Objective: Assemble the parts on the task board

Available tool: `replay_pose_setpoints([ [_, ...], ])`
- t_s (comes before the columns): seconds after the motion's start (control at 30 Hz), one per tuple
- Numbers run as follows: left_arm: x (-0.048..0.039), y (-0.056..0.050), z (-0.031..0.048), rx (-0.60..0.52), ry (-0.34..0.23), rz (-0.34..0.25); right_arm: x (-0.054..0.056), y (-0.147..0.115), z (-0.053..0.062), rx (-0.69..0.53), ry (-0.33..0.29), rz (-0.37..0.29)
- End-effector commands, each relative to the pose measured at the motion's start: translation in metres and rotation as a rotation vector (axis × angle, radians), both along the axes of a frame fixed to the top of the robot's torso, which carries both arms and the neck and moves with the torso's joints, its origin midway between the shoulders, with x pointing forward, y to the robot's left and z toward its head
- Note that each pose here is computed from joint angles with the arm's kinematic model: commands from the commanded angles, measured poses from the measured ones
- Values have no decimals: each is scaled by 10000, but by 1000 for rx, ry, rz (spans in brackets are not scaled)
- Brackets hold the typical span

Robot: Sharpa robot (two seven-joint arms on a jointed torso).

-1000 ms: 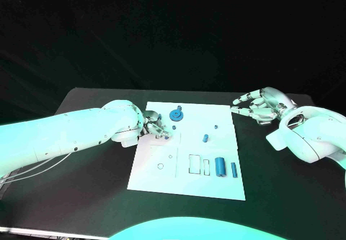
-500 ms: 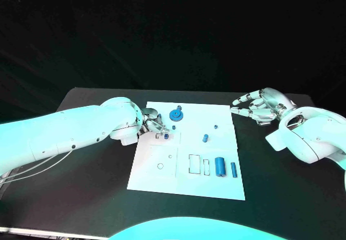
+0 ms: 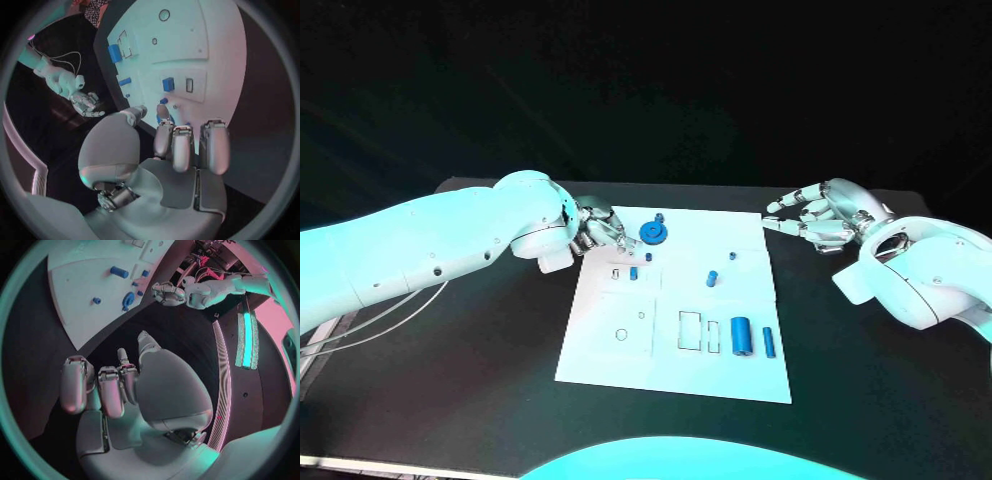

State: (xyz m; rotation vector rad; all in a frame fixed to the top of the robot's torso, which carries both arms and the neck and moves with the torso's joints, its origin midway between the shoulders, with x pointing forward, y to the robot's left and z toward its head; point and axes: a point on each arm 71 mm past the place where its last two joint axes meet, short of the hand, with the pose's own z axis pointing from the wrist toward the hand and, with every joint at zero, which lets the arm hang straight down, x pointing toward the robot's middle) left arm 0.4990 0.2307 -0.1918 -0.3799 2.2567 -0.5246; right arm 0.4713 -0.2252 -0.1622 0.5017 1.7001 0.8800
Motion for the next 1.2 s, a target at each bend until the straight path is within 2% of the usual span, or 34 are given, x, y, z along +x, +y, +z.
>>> replay_pose_setpoints([
  [0.03,50,-26,72,-18,3,-32,0,11,0,2,-7,13],
  [0.27,254,-11,226,53,-75,-30,3,16,-1,1,-5,13],
  [0.47,410,25,267,96,-84,-19,0,24,-2,3,-2,15],
  [0.6,511,68,256,122,-74,-3,-2,32,-1,5,-1,16],
  [1.0,658,110,200,160,-56,27,-4,44,0,7,-1,20],
  [1.2,724,127,136,172,-47,40,-1,54,1,8,-3,23],
])
